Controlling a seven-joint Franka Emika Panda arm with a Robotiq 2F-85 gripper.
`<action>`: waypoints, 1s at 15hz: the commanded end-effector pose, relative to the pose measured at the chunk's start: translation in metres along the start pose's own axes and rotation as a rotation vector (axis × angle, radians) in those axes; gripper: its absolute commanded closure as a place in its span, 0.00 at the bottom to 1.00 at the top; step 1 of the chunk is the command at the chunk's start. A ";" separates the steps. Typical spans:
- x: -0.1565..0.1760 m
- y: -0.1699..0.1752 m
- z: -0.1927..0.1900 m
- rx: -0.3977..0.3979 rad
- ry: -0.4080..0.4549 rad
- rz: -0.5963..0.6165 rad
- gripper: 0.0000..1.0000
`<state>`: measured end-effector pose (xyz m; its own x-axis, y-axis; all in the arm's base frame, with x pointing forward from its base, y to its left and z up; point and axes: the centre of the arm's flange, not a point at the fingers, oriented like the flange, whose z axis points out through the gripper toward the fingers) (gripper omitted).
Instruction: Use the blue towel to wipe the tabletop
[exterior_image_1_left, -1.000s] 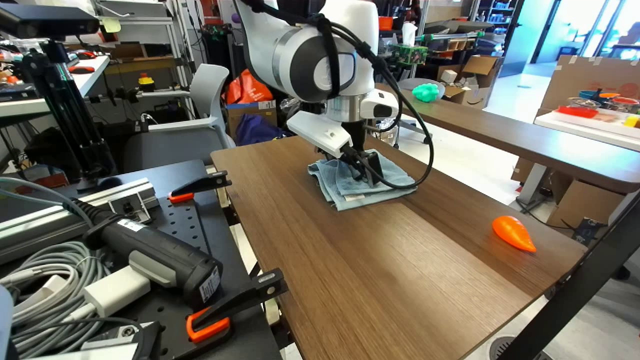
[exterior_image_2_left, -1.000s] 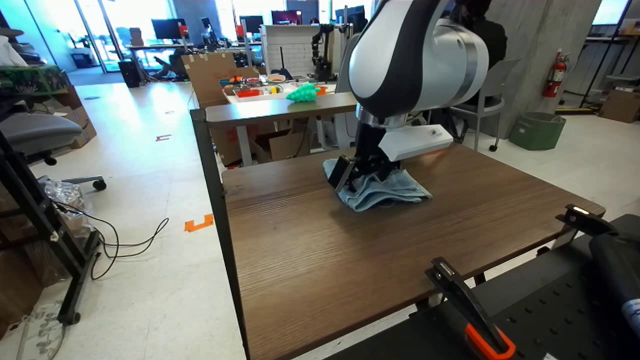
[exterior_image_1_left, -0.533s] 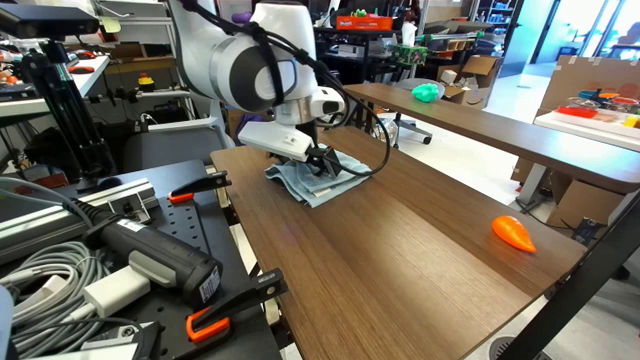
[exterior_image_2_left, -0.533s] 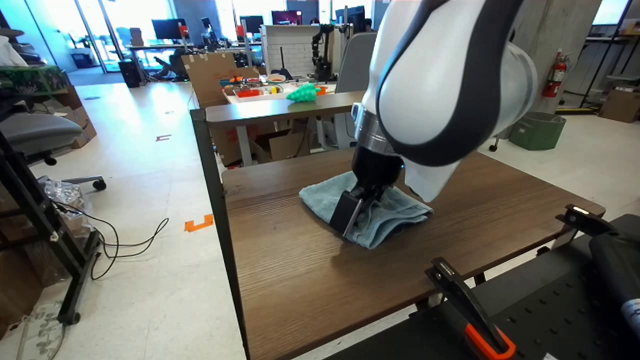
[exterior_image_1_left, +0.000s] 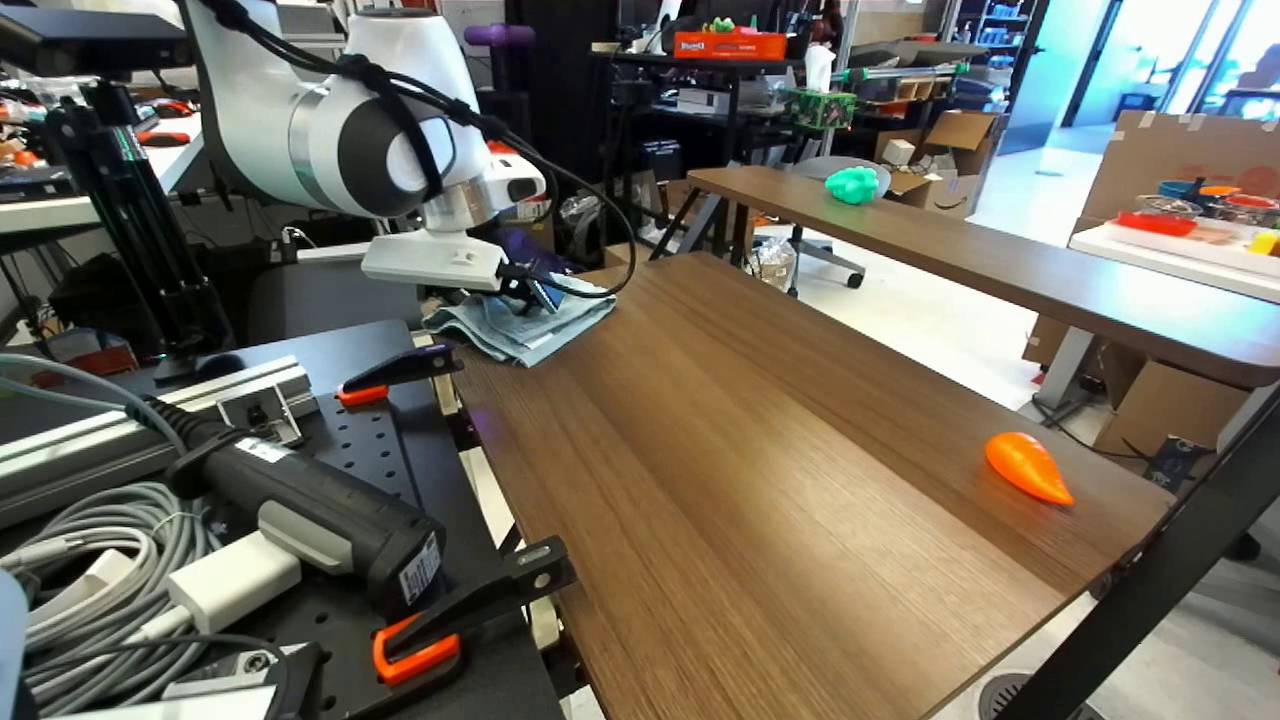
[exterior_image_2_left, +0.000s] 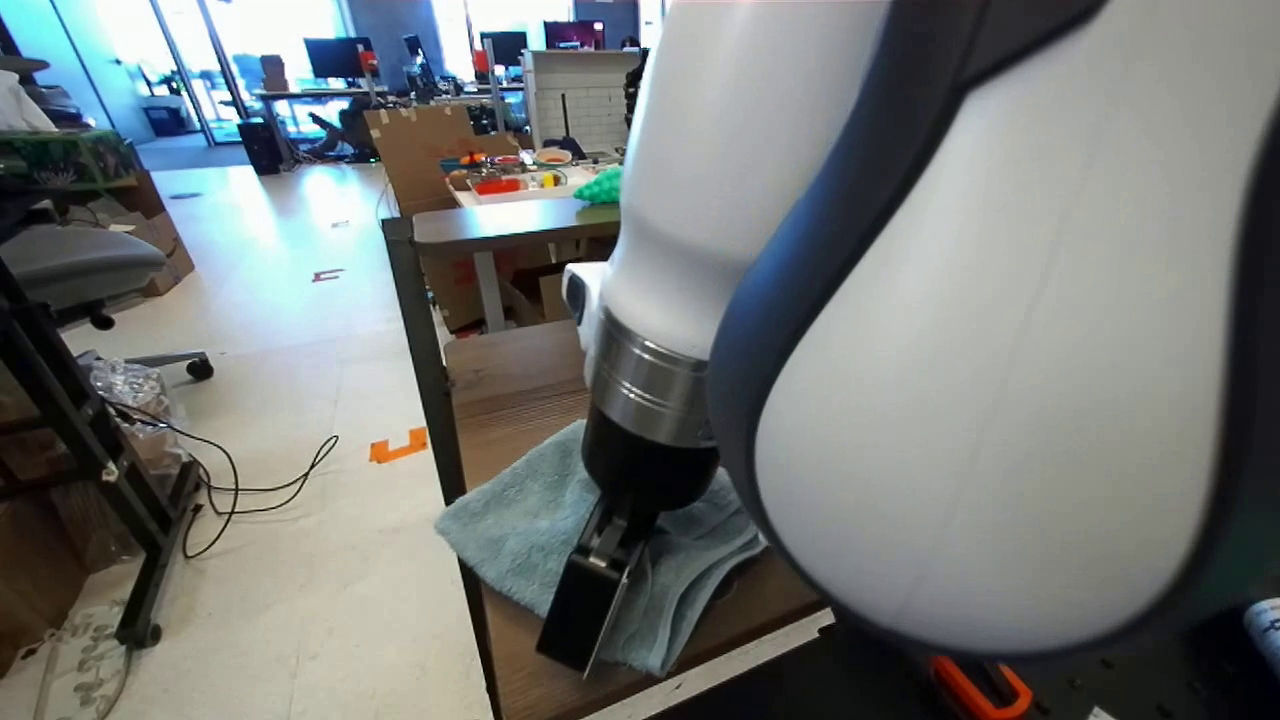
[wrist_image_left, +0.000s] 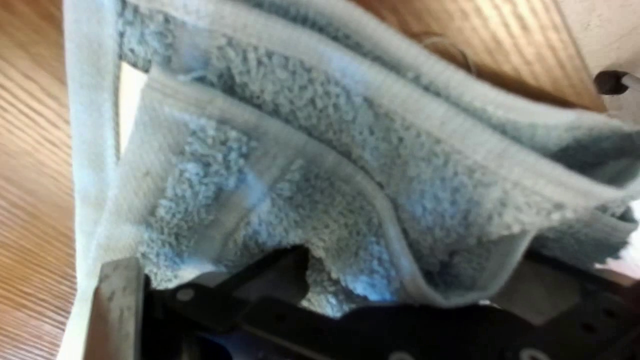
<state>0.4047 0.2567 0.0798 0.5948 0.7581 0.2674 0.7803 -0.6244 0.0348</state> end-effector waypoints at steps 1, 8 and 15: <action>0.002 0.000 0.023 -0.017 0.034 0.017 0.00; 0.010 0.086 -0.005 -0.104 -0.067 0.167 0.00; 0.014 0.134 -0.042 -0.115 -0.179 0.238 0.00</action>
<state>0.4982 0.1830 0.1132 0.7673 0.6230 0.1520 0.6128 -0.7822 0.1124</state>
